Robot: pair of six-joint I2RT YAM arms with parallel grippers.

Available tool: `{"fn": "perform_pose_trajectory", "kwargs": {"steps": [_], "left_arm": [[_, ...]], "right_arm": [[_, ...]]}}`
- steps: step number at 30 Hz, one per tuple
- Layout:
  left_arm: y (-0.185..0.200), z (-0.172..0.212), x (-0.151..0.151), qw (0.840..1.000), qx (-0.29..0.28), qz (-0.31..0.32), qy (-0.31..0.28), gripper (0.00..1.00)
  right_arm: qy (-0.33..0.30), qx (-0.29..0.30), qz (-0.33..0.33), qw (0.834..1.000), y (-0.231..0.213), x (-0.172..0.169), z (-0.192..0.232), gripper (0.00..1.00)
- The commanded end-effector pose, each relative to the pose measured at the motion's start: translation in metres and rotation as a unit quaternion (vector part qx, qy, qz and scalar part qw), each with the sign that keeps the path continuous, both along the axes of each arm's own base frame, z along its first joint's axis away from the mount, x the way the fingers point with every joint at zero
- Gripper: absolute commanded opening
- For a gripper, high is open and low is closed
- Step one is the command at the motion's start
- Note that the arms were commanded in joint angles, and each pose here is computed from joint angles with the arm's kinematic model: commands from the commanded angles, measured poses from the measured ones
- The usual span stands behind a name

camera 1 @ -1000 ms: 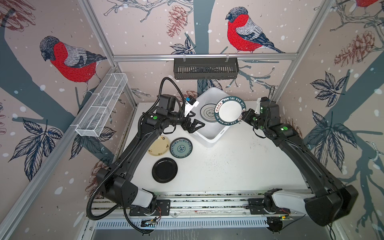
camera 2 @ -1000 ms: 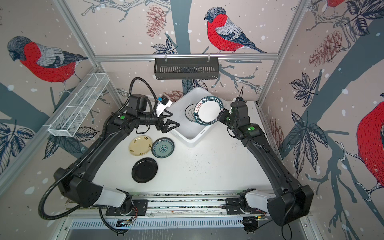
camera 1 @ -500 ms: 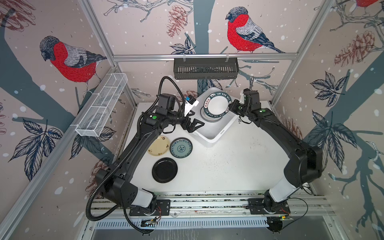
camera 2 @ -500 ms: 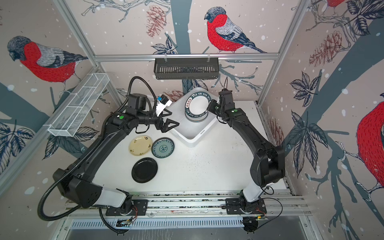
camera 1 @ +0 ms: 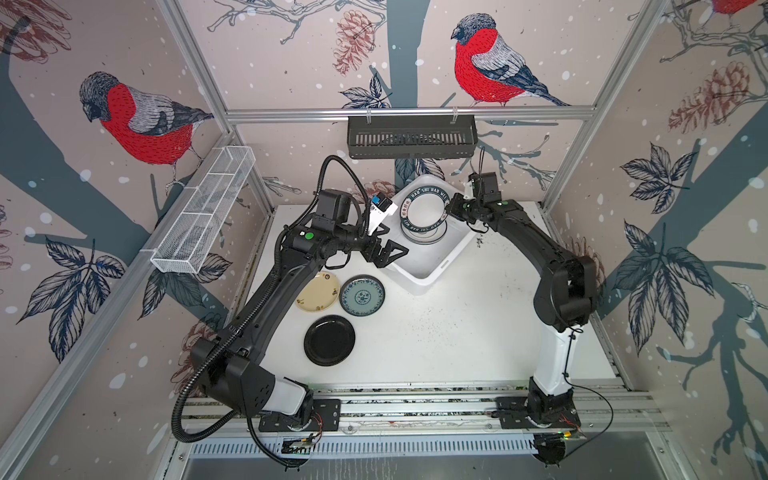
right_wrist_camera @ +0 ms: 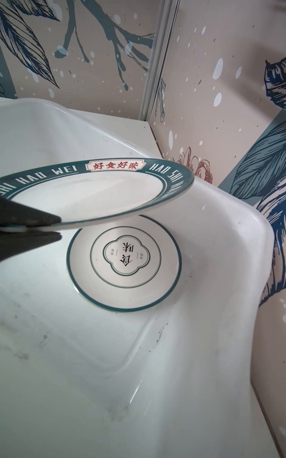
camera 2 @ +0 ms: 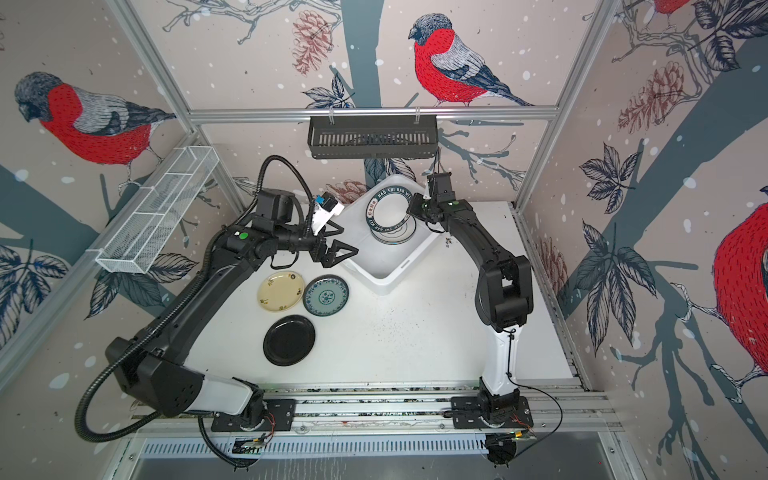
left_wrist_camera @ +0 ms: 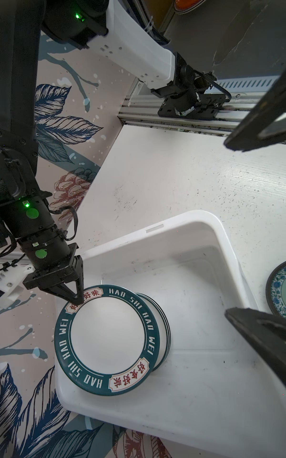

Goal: Place the plates into the plastic bin on the countertop
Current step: 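Lift the green-rimmed plate upright with the right gripper over the bin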

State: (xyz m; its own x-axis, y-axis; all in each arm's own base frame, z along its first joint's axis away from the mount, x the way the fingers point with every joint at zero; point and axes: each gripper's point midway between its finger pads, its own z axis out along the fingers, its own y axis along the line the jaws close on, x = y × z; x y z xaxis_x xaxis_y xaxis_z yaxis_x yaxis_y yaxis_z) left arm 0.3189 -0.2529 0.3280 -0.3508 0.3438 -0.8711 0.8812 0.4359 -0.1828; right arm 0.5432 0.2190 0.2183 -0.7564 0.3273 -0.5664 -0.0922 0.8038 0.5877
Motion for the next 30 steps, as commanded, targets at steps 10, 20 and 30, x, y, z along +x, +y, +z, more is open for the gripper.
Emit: {"fn": "perform_pose_trajectory", "kwargs": {"steps": [10,20,30], "left_arm": [[-0.003,0.003,-0.003,1.0,-0.009,-0.013,0.0,0.98],[-0.005,0.005,-0.008,1.0,-0.014,-0.026,0.003,0.98],[-0.003,0.005,-0.01,1.0,-0.014,-0.023,0.002,0.98]], "right_arm": [[0.023,-0.005,0.024,0.999,-0.003,0.023,-0.026,0.02],[0.036,0.001,0.022,0.999,-0.003,0.037,-0.042,0.02],[0.055,0.012,0.012,0.998,-0.008,0.047,-0.059,0.02]]}}
